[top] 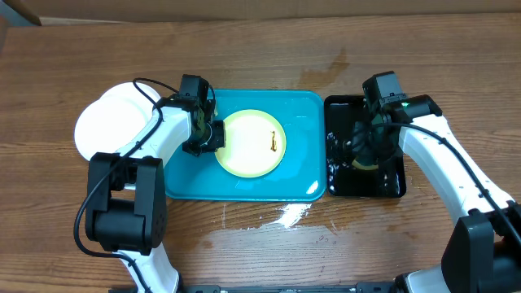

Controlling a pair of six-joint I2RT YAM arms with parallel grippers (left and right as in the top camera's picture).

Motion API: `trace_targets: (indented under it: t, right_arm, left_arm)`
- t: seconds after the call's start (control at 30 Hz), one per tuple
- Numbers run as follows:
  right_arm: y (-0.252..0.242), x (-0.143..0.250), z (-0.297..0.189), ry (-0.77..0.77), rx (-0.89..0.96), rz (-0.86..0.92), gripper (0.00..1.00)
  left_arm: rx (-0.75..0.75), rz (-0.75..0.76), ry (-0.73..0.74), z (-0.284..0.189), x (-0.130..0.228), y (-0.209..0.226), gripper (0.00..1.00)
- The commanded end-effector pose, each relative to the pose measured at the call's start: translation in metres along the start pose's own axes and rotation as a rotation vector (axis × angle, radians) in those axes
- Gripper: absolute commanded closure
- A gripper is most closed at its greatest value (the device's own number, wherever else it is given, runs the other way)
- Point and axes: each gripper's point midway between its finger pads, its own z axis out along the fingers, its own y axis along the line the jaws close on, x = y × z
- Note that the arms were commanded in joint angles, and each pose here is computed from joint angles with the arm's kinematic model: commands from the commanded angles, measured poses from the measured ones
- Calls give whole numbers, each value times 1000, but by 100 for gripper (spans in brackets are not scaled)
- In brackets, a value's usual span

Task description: Clean dirty plates on tray and stack at the side

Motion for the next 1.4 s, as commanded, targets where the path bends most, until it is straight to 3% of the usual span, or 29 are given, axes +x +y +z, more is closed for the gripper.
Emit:
trace_targets:
  t: [0.0,0.33,0.5,0.9,1.1,1.37]
  right_arm:
    - [7,-22,-18,-101,-22,13,96]
    - [111,-29,-60,-149,-441,-200,96]
    - [170,-22,-68,-235,-524,-334,96]
    - [242,1,0,-304,-359,-480,96]
    - [232,-13,16,-367,-230,-465,96]
    - [235,-14,23,-367,-230,-465,96]
  left_arm:
    - [-50,17,43,11,13,13,96]
    - [-49,18,37,11,11,12,96]
    - [-49,18,38,11,11,12,96]
    - [-50,17,41,11,12,13,96]
    - [-51,17,41,11,12,13,96]
    - [-50,17,41,11,12,13,96]
